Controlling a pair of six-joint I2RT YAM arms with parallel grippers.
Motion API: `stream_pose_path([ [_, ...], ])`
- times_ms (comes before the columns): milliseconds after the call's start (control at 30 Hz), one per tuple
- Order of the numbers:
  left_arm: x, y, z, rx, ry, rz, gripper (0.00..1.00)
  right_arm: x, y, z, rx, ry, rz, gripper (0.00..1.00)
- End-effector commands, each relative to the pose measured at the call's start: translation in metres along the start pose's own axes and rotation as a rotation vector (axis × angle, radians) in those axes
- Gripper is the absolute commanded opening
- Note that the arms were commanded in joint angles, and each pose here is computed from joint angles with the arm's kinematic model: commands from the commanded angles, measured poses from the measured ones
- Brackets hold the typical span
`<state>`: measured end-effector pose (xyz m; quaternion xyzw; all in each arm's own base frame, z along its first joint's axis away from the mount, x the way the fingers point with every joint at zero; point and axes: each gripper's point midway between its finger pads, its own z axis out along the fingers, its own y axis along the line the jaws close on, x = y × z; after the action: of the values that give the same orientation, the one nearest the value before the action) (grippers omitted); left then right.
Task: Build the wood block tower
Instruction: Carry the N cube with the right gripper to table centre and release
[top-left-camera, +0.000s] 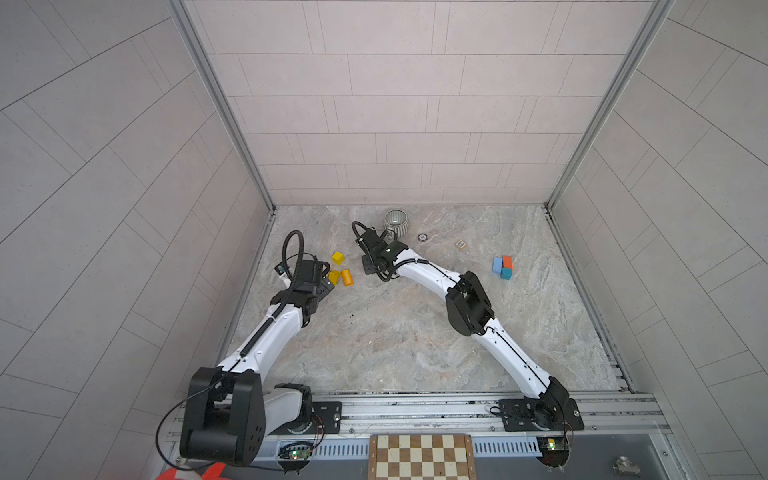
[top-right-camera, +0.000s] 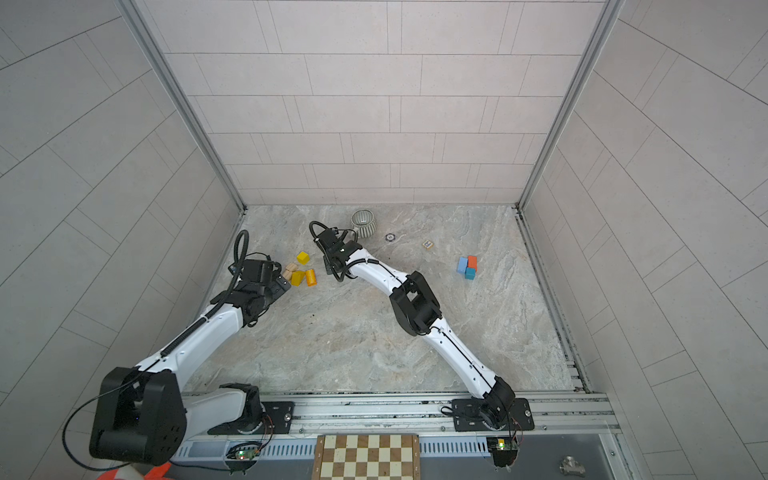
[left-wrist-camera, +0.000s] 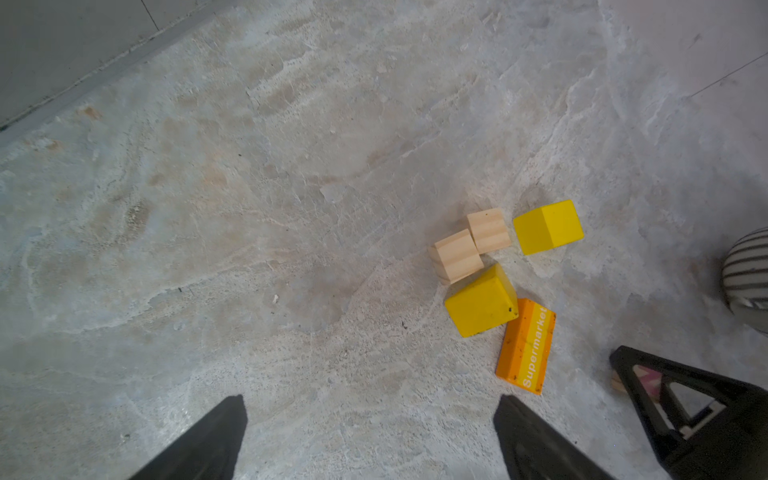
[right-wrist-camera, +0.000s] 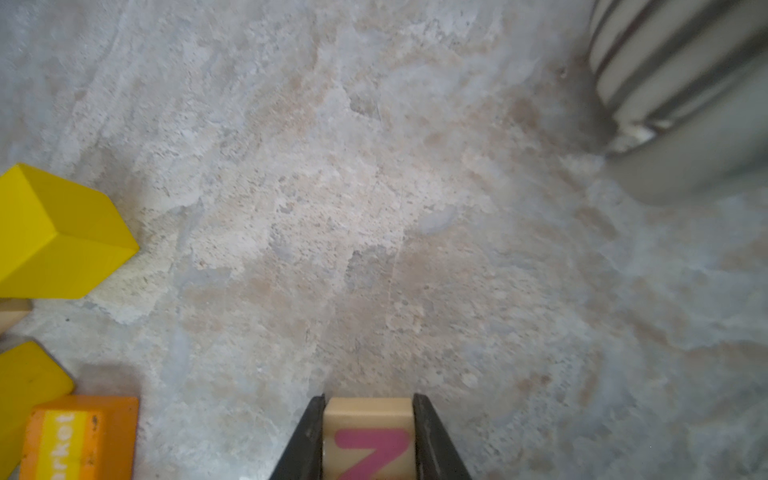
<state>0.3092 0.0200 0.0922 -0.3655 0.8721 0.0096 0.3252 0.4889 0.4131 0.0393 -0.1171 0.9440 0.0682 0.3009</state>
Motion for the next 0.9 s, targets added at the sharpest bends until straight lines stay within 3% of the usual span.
stream_pose_path([
  [0,0.004,-0.003,0.004,-0.026,0.068,0.058,1.00,-0.011,-0.014,-0.045,0.039,-0.006,0.007,0.25],
  [167,0.016,-0.017,0.005,-0.002,0.177,0.113,1.00,-0.008,-0.040,-0.083,0.058,0.003,0.076,0.23],
  [367,0.026,-0.033,-0.015,0.050,0.185,0.170,1.00,0.015,-0.082,-0.118,0.063,-0.005,0.135,0.22],
  [500,0.037,-0.055,-0.030,0.107,0.154,0.290,1.00,0.034,-0.120,-0.133,0.075,-0.008,0.191,0.22],
  [733,0.059,-0.078,-0.030,0.167,0.238,0.375,1.00,0.080,-0.184,-0.131,0.125,0.027,0.254,0.21],
  [867,0.070,-0.086,-0.028,0.197,0.281,0.401,1.00,0.101,-0.201,-0.121,0.139,0.052,0.276,0.21],
])
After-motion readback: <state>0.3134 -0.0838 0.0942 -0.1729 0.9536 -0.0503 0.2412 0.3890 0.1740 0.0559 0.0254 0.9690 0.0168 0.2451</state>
